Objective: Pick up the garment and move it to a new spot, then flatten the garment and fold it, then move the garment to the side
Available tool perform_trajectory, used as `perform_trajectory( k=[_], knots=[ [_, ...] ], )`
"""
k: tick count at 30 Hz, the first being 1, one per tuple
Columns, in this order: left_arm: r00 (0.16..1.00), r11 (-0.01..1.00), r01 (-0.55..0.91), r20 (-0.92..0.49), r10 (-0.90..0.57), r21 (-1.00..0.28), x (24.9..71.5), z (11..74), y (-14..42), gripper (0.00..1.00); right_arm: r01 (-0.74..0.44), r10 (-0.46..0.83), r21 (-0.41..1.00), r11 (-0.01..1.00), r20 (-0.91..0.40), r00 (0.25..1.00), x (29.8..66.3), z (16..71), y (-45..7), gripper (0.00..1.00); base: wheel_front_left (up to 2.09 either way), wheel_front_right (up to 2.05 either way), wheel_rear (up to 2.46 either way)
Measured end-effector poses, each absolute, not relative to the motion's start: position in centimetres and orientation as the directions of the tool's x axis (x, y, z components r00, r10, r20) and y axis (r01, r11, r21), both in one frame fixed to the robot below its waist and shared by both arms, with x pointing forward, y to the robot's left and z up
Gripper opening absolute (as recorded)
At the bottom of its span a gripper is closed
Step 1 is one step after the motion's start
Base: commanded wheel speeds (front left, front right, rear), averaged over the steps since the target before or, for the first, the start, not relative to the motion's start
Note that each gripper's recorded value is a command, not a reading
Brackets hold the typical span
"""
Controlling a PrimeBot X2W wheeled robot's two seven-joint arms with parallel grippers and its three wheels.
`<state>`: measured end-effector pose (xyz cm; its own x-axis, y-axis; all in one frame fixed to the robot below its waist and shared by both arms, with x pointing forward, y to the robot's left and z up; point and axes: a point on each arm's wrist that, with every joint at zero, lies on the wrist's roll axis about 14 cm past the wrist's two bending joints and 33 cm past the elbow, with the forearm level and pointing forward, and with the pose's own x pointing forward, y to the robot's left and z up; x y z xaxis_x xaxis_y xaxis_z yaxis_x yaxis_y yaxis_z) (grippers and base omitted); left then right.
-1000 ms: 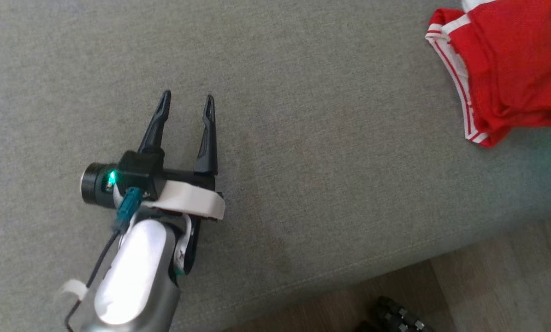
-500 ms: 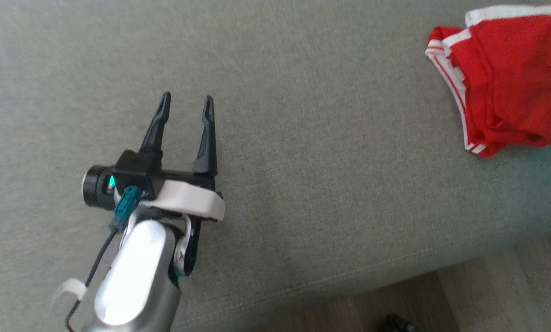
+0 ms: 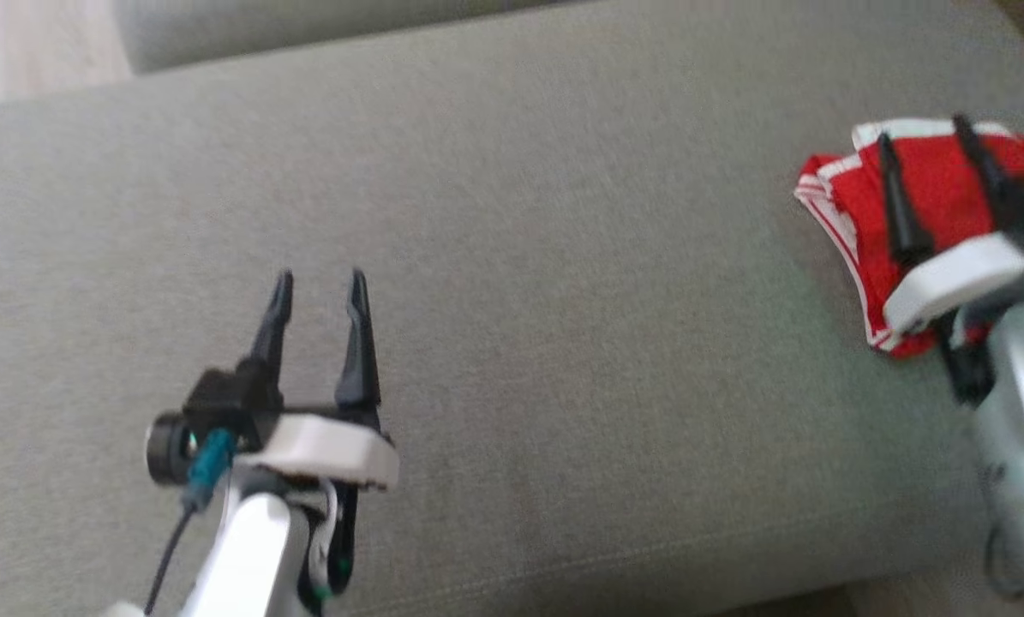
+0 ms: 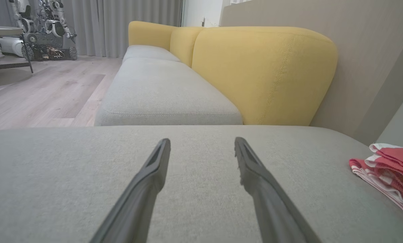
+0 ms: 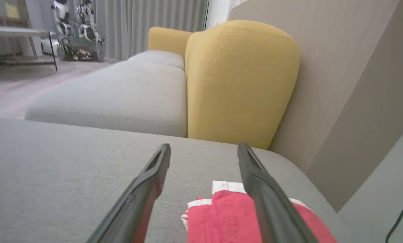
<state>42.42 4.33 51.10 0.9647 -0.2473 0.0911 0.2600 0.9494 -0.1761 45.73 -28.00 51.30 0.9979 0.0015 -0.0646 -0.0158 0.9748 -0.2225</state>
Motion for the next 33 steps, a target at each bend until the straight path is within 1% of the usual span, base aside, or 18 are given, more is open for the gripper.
perform_trajectory(
  k=[4, 6, 11, 14, 17, 33],
  knots=[
    [0.971, 0.957, 0.236, 0.077, -0.225, -0.167, 40.2, 50.9, 5.6, 1.00, -0.007, 0.008, -0.114, 0.993, 0.003, 1.000, 44.0, 51.9, -25.6, 1.00, 0.00, 0.00, 0.00],
    [0.974, 0.961, 0.222, 0.072, -0.213, -0.165, 39.3, 50.9, 6.1, 1.00, -0.011, 0.013, -0.083, 0.996, 0.027, 1.000, 42.9, 51.9, -24.3, 1.00, 0.00, 0.00, 0.00],
    [0.978, 0.966, 0.201, 0.084, -0.190, -0.160, 37.6, 51.4, 7.1, 1.00, 0.008, -0.005, -0.050, 0.999, 0.062, 0.998, 39.8, 51.6, -22.7, 1.00, 0.00, 0.00, 0.00],
    [0.979, 0.970, 0.190, 0.098, -0.176, -0.153, 37.1, 51.8, 7.6, 1.00, 0.000, 0.004, -0.063, 0.998, 0.057, 0.998, 38.2, 51.0, -21.6, 1.00, 0.00, 0.00, 0.00],
    [0.978, 0.974, 0.185, 0.125, -0.169, -0.131, 37.0, 52.6, 7.9, 1.00, 0.012, -0.010, -0.048, 0.999, 0.046, 0.999, 37.1, 50.3, -21.4, 1.00, 0.00, 0.00, 0.00],
    [0.981, 0.983, 0.149, 0.138, -0.133, -0.109, 37.0, 53.0, 8.6, 1.00, 0.027, -0.023, -0.047, 0.999, 0.074, 0.997, 36.5, 51.1, -21.5, 1.00, 0.00, 0.00, 0.00]
  ],
)
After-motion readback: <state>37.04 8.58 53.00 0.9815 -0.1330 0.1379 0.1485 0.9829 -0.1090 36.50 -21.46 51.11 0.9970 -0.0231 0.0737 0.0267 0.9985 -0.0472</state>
